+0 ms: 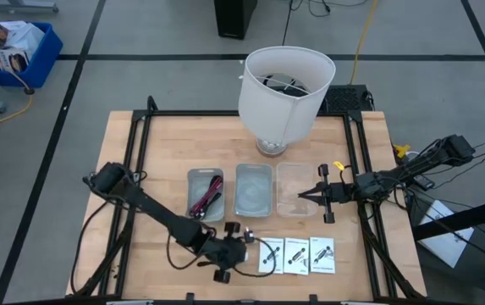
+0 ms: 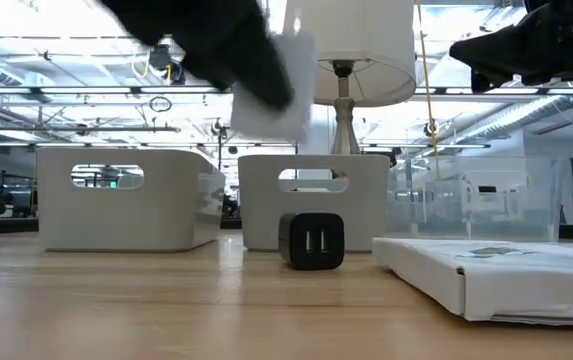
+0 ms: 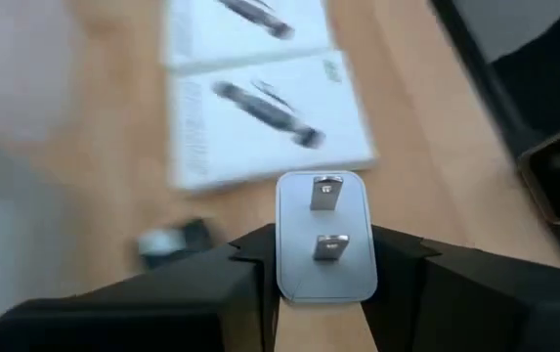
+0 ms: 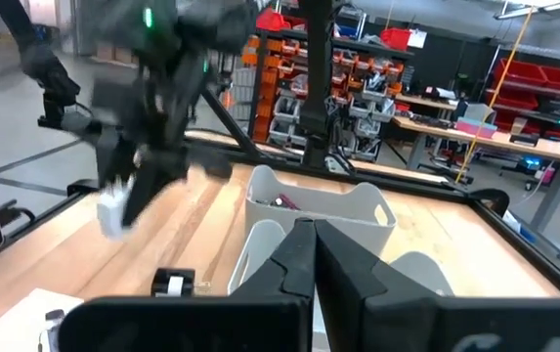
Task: Pick and place items into bin
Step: Put the white charger adapter into the right gray bin
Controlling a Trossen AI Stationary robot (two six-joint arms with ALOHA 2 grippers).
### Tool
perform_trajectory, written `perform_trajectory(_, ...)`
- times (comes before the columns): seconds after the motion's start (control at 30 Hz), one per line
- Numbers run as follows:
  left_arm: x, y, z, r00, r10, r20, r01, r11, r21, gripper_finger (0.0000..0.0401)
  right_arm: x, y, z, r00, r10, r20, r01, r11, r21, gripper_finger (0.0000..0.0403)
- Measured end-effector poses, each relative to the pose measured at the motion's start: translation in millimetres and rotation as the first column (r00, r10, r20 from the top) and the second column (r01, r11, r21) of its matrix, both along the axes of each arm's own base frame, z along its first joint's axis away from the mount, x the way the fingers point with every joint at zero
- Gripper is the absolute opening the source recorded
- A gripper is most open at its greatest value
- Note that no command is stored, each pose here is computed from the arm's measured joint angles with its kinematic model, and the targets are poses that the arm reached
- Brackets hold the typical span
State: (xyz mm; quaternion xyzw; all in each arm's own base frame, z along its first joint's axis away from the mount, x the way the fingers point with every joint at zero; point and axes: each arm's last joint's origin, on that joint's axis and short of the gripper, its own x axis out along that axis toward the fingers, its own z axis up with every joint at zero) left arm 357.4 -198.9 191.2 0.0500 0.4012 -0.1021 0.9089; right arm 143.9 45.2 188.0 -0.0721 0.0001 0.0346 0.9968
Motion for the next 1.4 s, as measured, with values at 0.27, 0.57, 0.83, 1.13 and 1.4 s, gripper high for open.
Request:
perform_trajectory(0.27, 19.5, 76.6, 60.6, 0.981, 0.152, 0.122, -0.175, 0.964, 0.202, 0.0100, -0.1, 0.0, -0.5, 1.000, 0.002, -0.007, -0.002, 1.000, -0.004, 0.0001)
perform_trajectory(0.57, 28.3, 168.1, 15.1, 0.954, 0.299, 0.026, -0.300, 0.945, 0.129, 0.0100, 0.4, 0.2, -1.4, 1.000, 0.002, -0.016, -0.001, 1.000, 0.017, 0.0001)
perform_trajectory(0.83, 19.6, 194.9, -16.5, 0.942, 0.327, 0.075, -0.327, 0.945, -0.007, 0.0100, 0.3, 0.2, -1.8, 1.000, 0.003, -0.019, -0.002, 1.000, 0.014, 0.0001)
perform_trajectory(1.13, 17.5, 196.6, -36.5, 0.943, 0.333, 0.020, -0.333, 0.943, -0.002, 0.0100, 0.3, 0.2, -1.7, 1.000, 0.003, -0.019, -0.002, 1.000, 0.016, 0.0001)
perform_trajectory(1.4, 20.8, 195.7, -44.5, 0.947, 0.321, 0.003, -0.321, 0.947, -0.022, 0.0100, 0.7, 0.3, -1.3, 1.000, 0.002, -0.012, -0.002, 1.000, 0.019, 0.0001)
